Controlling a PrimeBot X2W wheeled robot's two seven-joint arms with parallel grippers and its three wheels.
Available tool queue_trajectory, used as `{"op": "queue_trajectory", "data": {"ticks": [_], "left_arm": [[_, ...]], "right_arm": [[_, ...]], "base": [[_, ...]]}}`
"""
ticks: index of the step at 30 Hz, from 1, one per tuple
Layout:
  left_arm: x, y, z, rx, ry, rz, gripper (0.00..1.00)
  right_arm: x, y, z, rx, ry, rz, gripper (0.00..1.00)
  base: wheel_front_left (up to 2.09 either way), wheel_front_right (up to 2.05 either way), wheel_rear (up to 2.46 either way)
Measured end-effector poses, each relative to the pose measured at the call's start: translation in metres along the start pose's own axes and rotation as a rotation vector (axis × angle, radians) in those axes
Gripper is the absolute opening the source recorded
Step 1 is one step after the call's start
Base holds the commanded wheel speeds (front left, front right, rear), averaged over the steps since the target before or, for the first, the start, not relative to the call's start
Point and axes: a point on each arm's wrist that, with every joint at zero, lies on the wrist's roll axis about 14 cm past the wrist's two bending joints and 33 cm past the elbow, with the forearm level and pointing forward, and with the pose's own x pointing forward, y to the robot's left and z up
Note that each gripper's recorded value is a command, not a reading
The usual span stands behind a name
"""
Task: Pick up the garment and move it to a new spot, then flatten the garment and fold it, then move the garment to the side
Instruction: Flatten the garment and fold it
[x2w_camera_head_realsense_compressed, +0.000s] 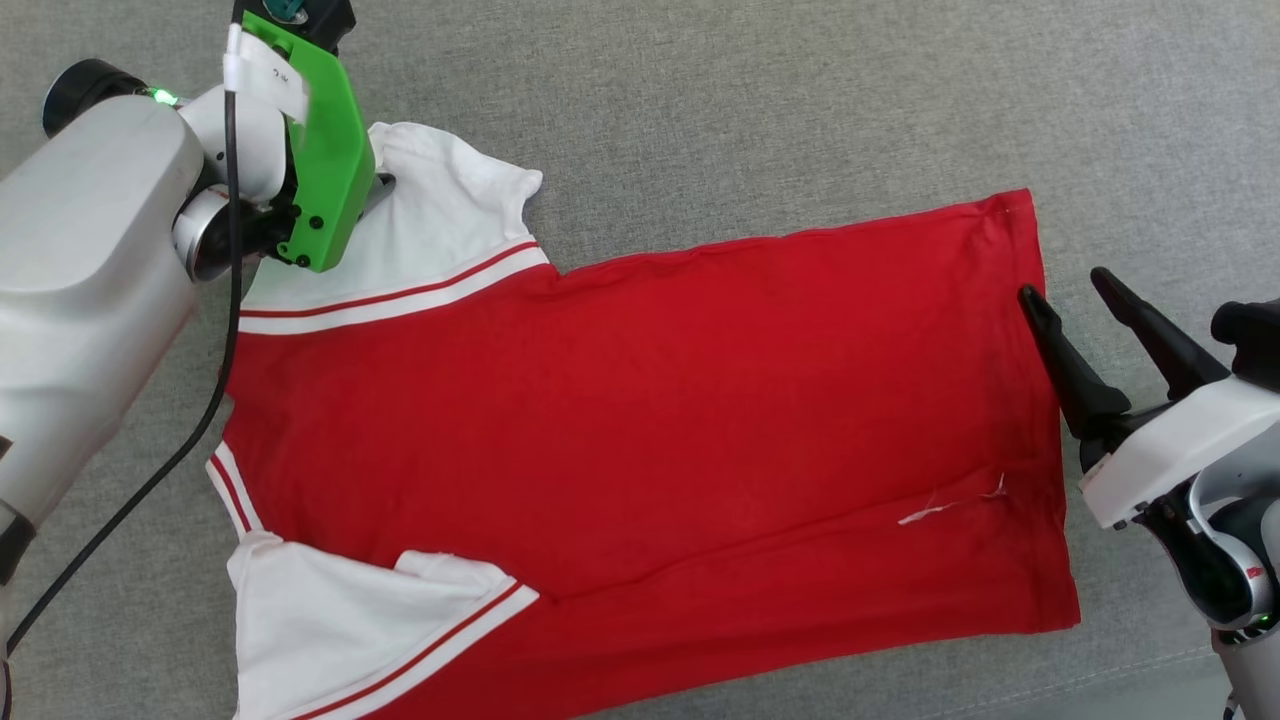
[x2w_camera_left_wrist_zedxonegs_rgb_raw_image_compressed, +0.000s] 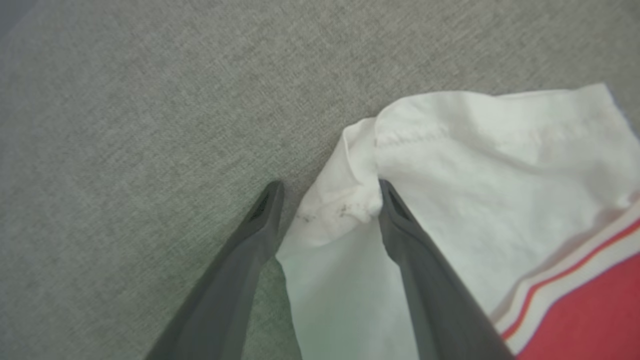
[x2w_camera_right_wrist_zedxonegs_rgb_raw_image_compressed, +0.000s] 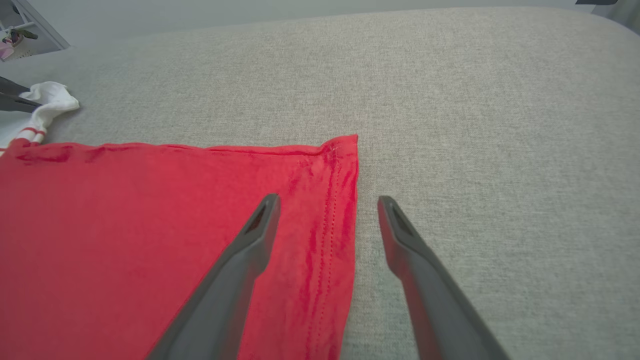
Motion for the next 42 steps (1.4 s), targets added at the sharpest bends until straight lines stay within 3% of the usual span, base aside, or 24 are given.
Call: {"op": "queue_trajectory", "data": {"ticks": [1, 9, 13, 24, 33, 41, 42], "left_arm": [[-0.001, 0.0, 0.001, 0.003, -0.013, 0.002, 0.0], [-0.025, -0.01, 0.014, 0.059, -0.146, 0.01, 0.0], [-0.049, -0.012, 0.028, 0.087, -0.25, 0.02, 0.0], [-0.088, -0.024, 0.022, 0.118, -0.366, 0.019, 0.0], [-0.088, -0.024, 0.013, 0.103, -0.383, 0.018, 0.0], [-0.085, -0.018, 0.006, 0.092, -0.385, 0.034, 0.0], [-0.087, -0.017, 0.007, 0.091, -0.39, 0.038, 0.0]], "right_arm": [[0.0, -0.001, 0.001, -0.001, -0.003, -0.003, 1.0], [0.0, -0.015, 0.047, -0.097, -0.063, -0.003, 1.0], [0.001, -0.017, 0.062, -0.148, 0.019, 0.017, 1.0], [0.017, -0.011, 0.025, -0.232, 0.542, 0.093, 1.0], [0.056, -0.002, -0.008, -0.245, 0.687, 0.09, 1.0], [0.064, -0.002, -0.048, -0.25, 0.775, 0.088, 1.0], [0.065, 0.0, -0.048, -0.235, 0.765, 0.096, 0.39]], "base": [[0.0, 0.0, 0.0], [0.0, 0.0, 0.0], [0.0, 0.0, 0.0], [0.0, 0.0, 0.0], [0.0, 0.0, 0.0], [0.0, 0.0, 0.0], [0.0, 0.0, 0.0]]}}
